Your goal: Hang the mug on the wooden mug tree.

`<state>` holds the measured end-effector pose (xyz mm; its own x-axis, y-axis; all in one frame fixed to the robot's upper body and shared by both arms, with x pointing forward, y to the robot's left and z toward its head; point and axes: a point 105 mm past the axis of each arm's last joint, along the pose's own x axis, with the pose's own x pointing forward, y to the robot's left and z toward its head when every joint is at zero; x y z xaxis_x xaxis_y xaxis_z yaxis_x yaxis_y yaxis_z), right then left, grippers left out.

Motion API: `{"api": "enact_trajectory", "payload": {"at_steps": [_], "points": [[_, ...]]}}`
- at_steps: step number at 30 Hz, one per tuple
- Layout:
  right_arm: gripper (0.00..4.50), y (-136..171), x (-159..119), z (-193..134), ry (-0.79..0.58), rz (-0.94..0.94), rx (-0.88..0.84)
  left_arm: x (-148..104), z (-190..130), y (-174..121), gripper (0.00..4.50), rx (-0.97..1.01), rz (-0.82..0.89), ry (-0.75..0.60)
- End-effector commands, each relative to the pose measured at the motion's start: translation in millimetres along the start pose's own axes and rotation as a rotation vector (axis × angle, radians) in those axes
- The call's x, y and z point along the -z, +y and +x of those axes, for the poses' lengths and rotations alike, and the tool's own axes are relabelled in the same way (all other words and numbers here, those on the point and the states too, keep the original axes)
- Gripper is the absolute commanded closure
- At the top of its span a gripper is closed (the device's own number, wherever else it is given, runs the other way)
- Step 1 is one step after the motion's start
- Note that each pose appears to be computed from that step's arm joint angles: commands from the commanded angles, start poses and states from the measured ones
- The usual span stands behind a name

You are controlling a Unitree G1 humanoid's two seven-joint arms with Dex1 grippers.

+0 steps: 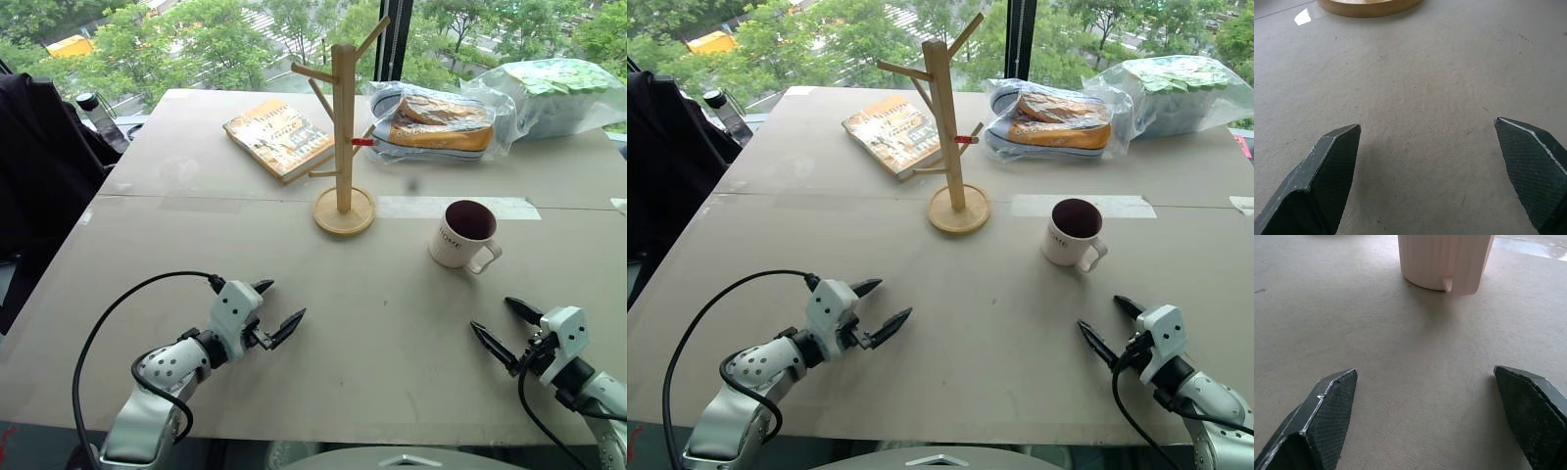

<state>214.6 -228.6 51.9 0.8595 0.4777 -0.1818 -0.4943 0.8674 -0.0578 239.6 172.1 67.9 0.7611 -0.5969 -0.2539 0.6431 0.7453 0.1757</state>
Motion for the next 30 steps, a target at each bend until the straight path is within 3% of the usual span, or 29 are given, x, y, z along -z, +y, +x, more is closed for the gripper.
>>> {"api": "enact_trajectory", "payload": {"at_steps": [1,21,30], "points": [[0.07,-3.7,-5.6,2.0,-0.02,-0.019,-0.004,-7.7,-0.3,-0.5,0.0,-0.006,0.035,-0.038],[0.07,-10.8,-15.0,13.0,-0.052,-0.041,0.039,-12.4,0.0,-0.2,0.0,-0.018,0.043,-0.084],[0.07,-22.4,-34.7,39.7,-0.136,0.073,0.332,-66.9,12.4,-10.8,0.0,0.21,0.177,-0.182]]}}
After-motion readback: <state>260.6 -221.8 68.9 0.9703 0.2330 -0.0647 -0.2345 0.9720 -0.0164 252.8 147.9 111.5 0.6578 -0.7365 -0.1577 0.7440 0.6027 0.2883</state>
